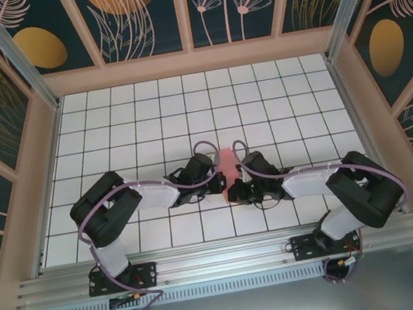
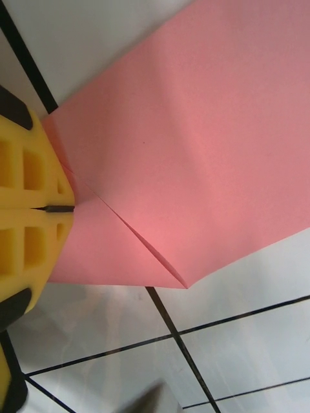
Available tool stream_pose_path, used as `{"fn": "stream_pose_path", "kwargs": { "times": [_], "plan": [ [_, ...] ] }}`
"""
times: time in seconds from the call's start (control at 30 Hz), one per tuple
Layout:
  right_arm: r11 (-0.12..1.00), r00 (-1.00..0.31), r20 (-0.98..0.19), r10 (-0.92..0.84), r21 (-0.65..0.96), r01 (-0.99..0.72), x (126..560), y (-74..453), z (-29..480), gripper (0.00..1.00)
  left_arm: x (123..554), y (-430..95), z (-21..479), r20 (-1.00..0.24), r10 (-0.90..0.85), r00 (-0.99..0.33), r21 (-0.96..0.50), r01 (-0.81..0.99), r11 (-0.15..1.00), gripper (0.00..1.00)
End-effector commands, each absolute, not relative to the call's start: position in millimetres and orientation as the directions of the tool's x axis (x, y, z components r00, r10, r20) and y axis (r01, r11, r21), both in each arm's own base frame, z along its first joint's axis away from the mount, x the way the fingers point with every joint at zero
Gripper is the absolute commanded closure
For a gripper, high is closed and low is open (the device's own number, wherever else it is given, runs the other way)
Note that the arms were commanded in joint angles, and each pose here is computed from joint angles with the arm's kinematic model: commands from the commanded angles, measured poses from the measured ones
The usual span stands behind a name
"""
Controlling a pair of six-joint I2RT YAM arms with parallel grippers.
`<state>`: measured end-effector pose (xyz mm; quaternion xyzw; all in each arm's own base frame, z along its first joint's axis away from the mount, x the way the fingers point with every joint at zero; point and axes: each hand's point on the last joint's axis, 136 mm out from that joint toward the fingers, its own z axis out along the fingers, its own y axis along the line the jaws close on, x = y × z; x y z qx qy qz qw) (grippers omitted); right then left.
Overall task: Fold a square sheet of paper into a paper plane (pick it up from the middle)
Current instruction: Third fold the triangle at the center of the table.
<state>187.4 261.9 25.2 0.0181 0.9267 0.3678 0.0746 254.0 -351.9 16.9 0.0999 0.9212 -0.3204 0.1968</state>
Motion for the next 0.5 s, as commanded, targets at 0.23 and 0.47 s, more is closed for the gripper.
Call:
{"fn": "stream_pose_path", "kwargs": {
  "times": [0.23, 0.47],
  "plan": [
    [0.707, -0.924, -0.259, 0.281, 0.707, 0.017, 257.7, 200.4, 67.5, 0.68, 271.9, -341.0, 57.4, -0.502, 0.094, -0.86, -0.433, 0.344, 0.833, 0.92],
    [0.698, -0.942, -0.222, 0.251, 0.716, 0.017, 269.8, 209.4, 57.7, 0.65, 270.0, -337.5, 47.3, -0.492, 0.122, -0.862, -0.407, 0.352, 0.843, 0.97]
  ]
}}
